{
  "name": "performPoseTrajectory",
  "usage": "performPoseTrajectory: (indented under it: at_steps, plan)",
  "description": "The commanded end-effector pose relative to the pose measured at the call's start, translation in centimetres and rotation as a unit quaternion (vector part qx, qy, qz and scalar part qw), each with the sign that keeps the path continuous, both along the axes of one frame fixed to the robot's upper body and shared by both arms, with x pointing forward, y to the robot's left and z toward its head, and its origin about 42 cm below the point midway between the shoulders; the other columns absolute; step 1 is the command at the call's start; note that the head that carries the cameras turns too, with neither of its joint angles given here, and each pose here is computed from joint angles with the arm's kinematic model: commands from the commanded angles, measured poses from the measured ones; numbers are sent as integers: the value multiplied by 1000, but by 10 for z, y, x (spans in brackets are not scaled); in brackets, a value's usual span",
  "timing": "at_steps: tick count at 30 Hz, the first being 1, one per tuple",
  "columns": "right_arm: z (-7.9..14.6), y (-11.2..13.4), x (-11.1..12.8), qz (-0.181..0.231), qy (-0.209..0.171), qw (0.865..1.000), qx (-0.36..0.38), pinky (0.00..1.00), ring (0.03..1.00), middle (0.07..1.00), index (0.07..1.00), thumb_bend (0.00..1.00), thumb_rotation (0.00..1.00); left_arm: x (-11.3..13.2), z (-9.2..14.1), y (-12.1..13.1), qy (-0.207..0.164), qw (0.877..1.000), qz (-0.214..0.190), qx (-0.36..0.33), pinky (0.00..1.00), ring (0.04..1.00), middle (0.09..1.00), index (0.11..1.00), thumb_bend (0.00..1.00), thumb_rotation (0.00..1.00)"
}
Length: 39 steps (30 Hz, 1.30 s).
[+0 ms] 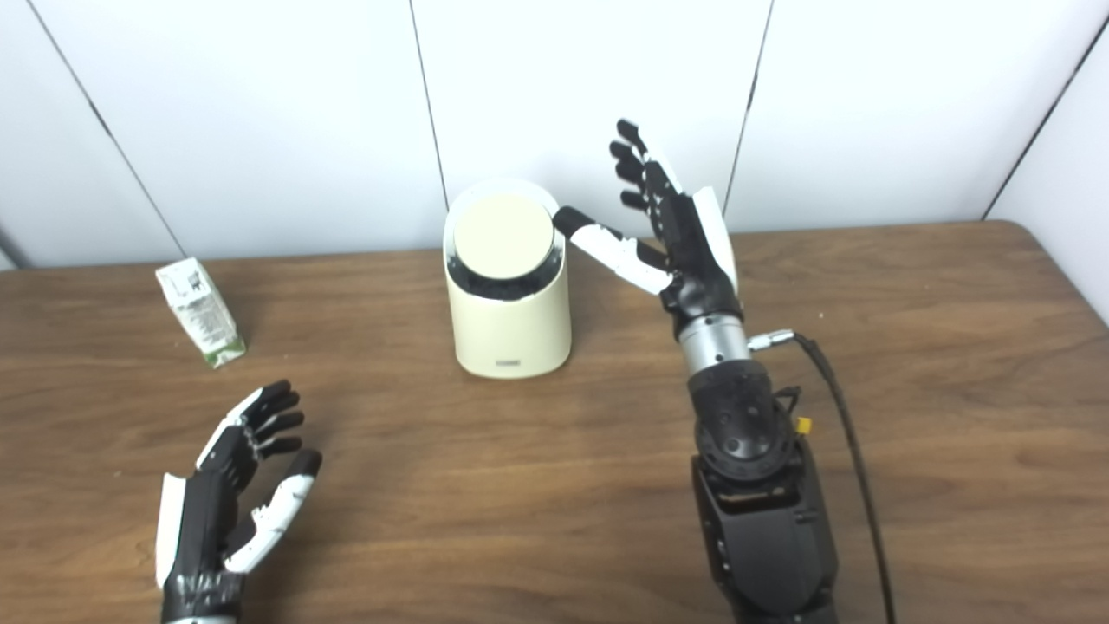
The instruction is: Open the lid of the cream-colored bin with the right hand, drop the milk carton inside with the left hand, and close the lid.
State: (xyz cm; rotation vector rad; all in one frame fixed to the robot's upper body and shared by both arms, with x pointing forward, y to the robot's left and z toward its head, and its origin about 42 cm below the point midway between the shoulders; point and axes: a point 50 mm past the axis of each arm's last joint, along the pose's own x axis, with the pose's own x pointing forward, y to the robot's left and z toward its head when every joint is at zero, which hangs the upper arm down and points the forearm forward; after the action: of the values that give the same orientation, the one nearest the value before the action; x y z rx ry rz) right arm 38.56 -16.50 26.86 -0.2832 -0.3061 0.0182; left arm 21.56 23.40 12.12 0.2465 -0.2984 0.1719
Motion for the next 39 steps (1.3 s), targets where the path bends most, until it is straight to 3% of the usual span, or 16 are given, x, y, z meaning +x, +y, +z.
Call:
performPoseTrajectory:
  at_steps: [1, 10, 18, 24, 30, 39]
  plan:
    - [29, 11, 10, 4, -42, 999, -5, 834, 908, 904, 933, 793, 456, -13, -13, -6, 16, 1000, 9, -7, 702, 754, 803, 876, 606, 492]
    - [33, 18, 54, -3, -46, 997, -59, 851, 934, 961, 968, 812, 350, -17, -13, -16, 17, 1000, 10, -17, 704, 759, 803, 901, 592, 466]
    - [29, 19, 73, -12, -56, 993, -102, 821, 924, 952, 968, 848, 254, -18, -14, -20, 16, 1000, 7, -21, 700, 766, 815, 916, 591, 488]
    - [25, 22, 81, -19, -46, 990, -134, 798, 892, 937, 968, 896, 259, -17, -15, -22, 15, 1000, 4, -20, 693, 766, 825, 924, 593, 494]
    - [20, 24, 84, -17, -38, 988, -150, 713, 840, 910, 969, 930, 289, -17, -16, -23, 17, 1000, 6, -23, 690, 765, 818, 920, 610, 510]
    - [15, 28, 80, -3, -27, 987, -155, 736, 877, 912, 968, 909, 279, -16, -15, -24, 16, 1000, 6, -20, 699, 768, 822, 920, 603, 503]
